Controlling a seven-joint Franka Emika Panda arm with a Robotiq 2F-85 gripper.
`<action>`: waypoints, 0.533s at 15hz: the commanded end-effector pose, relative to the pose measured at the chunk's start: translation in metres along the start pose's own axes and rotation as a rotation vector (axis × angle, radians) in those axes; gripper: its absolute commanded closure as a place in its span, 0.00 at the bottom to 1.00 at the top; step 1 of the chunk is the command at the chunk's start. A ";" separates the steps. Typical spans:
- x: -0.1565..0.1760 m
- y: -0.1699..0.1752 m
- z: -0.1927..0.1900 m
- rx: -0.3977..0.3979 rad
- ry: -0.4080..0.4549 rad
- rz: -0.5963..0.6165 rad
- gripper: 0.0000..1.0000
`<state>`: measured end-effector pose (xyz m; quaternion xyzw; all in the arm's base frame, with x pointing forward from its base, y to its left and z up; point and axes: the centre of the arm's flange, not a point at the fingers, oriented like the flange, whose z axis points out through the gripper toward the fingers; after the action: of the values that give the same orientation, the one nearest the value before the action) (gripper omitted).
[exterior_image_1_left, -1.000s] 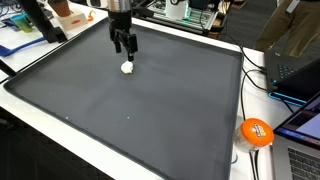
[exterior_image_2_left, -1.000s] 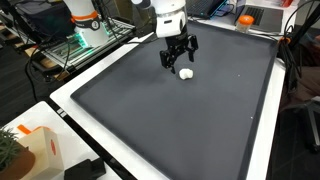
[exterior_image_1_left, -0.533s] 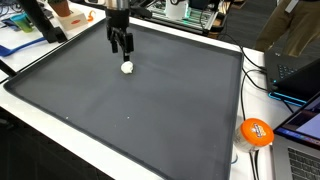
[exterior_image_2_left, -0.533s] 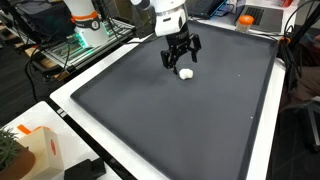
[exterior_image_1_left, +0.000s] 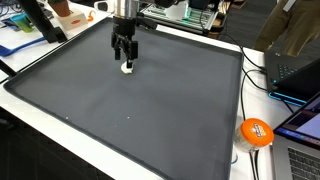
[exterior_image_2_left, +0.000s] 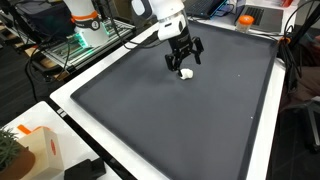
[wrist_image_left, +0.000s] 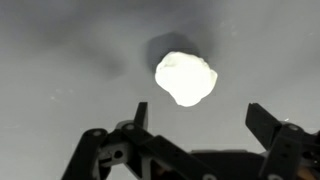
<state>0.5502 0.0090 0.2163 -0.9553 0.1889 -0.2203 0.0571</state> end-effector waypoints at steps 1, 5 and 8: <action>-0.018 0.019 0.006 0.001 0.067 -0.007 0.00; -0.011 0.012 0.007 -0.003 0.060 0.000 0.00; -0.020 0.007 0.001 -0.030 0.100 0.008 0.00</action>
<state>0.5409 0.0036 0.2042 -0.9479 0.1900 -0.2511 0.0495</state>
